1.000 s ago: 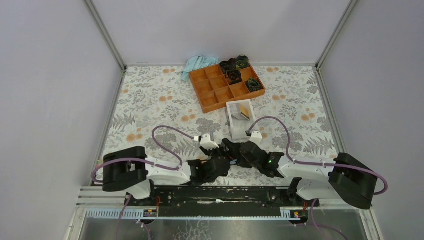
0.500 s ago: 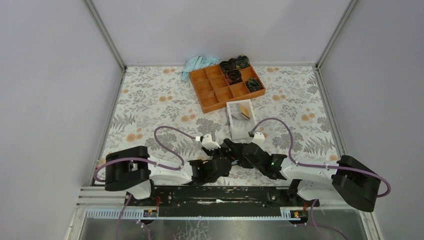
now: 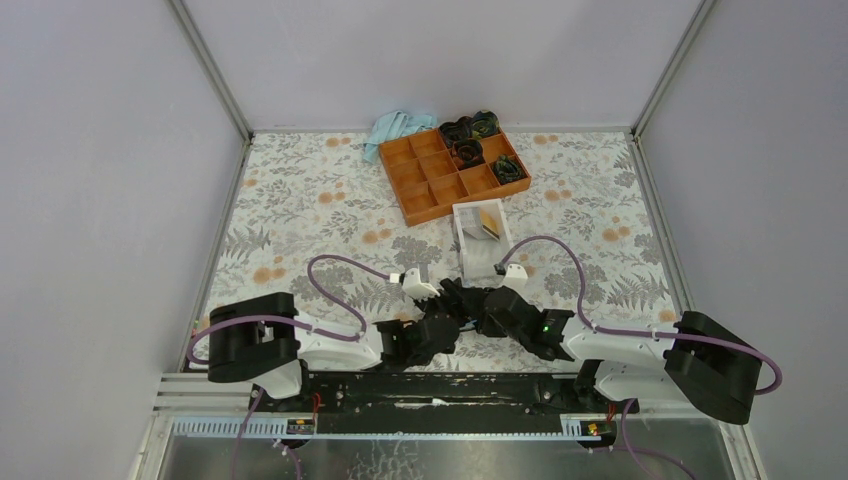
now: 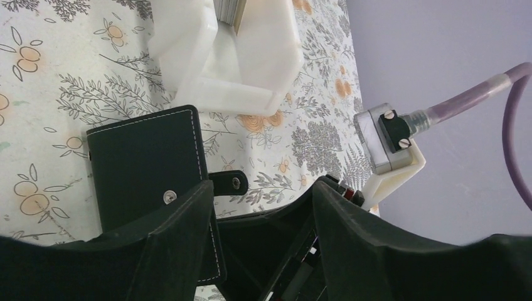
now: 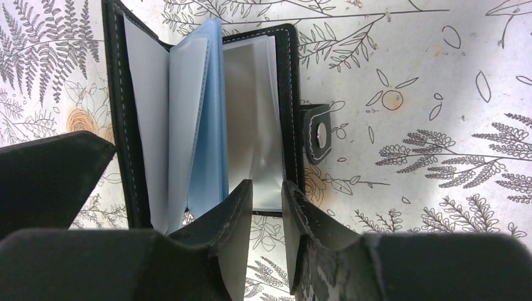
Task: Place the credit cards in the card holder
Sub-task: Close the card holder at the center of the board.
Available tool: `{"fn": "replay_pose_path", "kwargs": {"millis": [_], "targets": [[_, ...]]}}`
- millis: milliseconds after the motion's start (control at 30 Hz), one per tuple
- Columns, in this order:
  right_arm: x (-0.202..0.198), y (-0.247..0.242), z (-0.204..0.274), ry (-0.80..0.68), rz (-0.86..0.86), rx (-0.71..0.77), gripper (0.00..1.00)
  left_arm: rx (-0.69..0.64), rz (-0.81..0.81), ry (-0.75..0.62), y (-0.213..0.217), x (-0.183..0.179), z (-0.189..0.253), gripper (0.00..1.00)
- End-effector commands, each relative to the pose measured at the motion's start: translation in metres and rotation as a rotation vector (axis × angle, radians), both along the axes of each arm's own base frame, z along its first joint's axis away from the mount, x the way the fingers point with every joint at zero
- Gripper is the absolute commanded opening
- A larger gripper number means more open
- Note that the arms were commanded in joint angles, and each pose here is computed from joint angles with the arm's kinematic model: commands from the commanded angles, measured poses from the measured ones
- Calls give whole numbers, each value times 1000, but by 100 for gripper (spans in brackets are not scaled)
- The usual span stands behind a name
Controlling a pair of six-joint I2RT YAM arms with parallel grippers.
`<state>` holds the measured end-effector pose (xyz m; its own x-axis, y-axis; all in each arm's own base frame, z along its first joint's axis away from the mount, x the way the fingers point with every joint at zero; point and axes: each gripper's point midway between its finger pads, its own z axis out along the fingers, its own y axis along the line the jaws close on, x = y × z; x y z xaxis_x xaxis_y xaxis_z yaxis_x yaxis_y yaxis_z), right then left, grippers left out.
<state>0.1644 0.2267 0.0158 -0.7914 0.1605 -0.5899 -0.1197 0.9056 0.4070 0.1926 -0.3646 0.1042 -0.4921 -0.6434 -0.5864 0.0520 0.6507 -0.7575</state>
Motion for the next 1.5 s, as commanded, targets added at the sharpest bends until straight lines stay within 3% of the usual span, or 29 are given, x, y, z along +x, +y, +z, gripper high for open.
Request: {"fn": "replay_pose_path", "kwargs": {"millis": [0,133,467,867,1100,1467], "targets": [[-28,15,-4,39,163,7,32,46,-49,37,1,-8,-18,63],[-27,14,-4,39,160,6,32,49,-40,51,5,-9,-23,57],[-28,14,-6,43,161,3,31,7,-17,65,19,-10,-29,58],[-26,13,-6,47,157,-6,31,-58,-100,-150,-9,0,47,67],[-26,12,-9,52,159,-9,32,-66,-89,-186,-2,4,63,81],[-25,12,-8,51,164,-12,32,-43,14,-240,39,18,84,83]]}}
